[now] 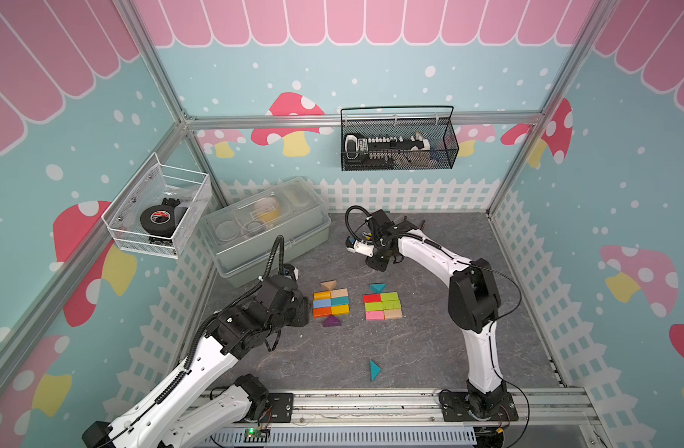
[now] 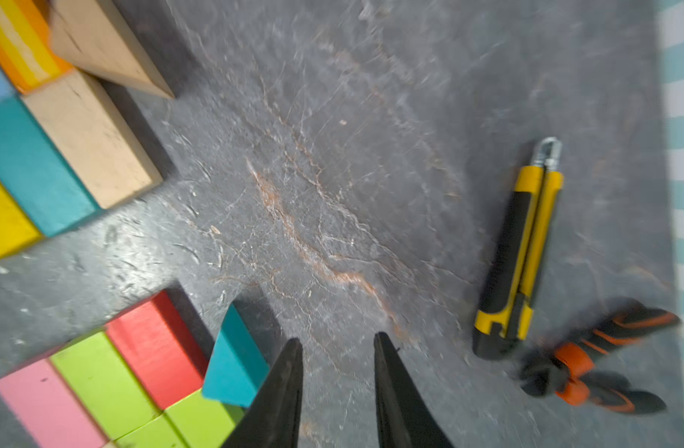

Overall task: Assemble a piece of candy with building blocks
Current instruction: Assemble the building block at the center of the board, then pick up the building block from the center of the board.

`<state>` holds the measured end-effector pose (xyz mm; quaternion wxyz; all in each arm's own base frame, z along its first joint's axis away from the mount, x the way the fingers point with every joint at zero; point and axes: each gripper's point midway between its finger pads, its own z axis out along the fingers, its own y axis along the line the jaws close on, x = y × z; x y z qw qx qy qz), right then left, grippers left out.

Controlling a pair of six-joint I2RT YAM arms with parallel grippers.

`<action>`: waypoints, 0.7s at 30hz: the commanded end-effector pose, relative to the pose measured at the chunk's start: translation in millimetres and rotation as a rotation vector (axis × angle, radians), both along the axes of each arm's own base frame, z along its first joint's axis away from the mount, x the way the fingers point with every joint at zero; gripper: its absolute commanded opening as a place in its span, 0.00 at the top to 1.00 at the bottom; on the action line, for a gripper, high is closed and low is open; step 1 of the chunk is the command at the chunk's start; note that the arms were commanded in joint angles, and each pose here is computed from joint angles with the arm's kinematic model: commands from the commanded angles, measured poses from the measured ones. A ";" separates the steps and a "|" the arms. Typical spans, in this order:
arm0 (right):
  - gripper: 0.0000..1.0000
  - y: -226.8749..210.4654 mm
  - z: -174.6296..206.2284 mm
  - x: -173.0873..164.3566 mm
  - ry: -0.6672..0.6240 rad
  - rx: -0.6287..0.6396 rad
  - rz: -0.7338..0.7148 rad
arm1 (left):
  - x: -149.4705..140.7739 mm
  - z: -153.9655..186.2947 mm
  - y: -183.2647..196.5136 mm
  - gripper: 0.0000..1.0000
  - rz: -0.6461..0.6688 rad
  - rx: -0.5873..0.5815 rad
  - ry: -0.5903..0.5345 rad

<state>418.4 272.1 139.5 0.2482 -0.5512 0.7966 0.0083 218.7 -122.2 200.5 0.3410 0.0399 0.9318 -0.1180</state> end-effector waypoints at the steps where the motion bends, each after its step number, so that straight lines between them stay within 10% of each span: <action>1: 0.66 -11.7 95.0 -5.6 -0.198 0.233 -0.177 | -0.6 3.2 9.5 0.42 0.021 0.019 -0.028; 7: 0.63 -57.8 150.9 -51.0 -0.328 0.593 -0.466 | 0.7 11.2 18.2 0.33 0.060 0.006 -0.059; 9: 0.22 -98.7 145.0 -62.3 -0.283 0.667 -0.783 | 1.1 13.4 21.3 0.18 0.078 0.000 -0.069; 11: 0.09 -100.1 130.1 -80.8 -0.181 0.677 -0.760 | 0.6 16.7 20.5 0.10 0.077 -0.012 -0.075; 21: 0.13 -92.6 30.0 -197.0 0.391 0.644 -1.025 | -2.9 37.6 23.3 0.01 0.042 0.000 -0.097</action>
